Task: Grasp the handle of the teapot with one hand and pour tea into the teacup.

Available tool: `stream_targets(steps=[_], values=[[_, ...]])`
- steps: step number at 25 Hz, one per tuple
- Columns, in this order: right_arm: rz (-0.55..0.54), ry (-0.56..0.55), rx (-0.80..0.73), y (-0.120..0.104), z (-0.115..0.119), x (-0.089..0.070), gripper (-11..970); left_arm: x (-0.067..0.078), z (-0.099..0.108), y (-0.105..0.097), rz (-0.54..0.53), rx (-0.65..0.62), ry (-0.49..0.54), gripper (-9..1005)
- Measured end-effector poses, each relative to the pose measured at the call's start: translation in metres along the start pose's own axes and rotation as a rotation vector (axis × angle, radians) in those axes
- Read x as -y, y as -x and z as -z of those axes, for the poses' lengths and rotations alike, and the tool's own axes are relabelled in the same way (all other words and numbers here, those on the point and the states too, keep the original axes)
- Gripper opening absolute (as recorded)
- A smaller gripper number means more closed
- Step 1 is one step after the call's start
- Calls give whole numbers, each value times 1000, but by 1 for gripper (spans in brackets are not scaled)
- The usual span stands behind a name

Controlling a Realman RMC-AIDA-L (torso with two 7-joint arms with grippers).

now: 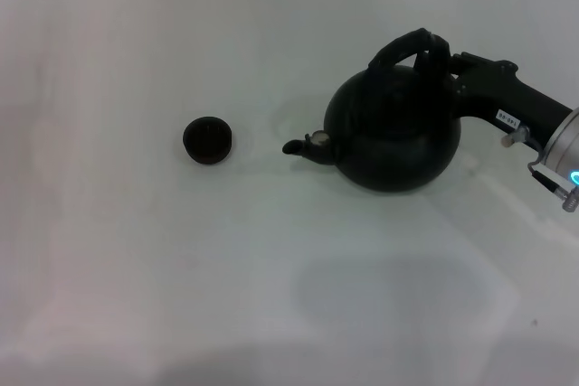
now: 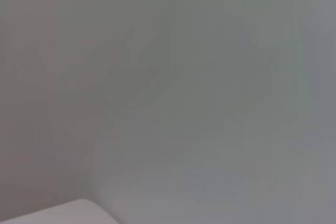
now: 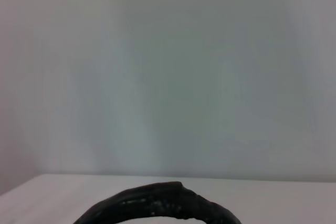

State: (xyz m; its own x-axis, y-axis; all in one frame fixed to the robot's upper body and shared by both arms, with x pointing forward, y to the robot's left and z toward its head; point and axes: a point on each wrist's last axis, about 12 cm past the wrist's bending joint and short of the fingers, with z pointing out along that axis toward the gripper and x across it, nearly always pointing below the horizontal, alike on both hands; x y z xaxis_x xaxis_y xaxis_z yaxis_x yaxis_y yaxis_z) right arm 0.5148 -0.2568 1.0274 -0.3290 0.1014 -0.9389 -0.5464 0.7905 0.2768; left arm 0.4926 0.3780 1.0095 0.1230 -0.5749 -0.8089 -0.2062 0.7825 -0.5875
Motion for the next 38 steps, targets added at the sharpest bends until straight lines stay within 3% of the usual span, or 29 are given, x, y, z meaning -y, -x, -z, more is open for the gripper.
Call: stream_targets(steps=[9,14,27,32,38], values=[[17,-1,-2,-2,2,0,291,2,-1,0,1,2,-6,877],[18,-2,-2,-2,3,0,375,1,0,0,0,2,-4,877],[-58,14,71,-10,42,13,854,2,-2,1,4,8,-8,877],[-86,4,87,-13,55,20,861,4,-4,2,1,12,-14,877],[-75,-144,179,-8,63,38,857,13,-10,-2,-93,-25,-71,877]])
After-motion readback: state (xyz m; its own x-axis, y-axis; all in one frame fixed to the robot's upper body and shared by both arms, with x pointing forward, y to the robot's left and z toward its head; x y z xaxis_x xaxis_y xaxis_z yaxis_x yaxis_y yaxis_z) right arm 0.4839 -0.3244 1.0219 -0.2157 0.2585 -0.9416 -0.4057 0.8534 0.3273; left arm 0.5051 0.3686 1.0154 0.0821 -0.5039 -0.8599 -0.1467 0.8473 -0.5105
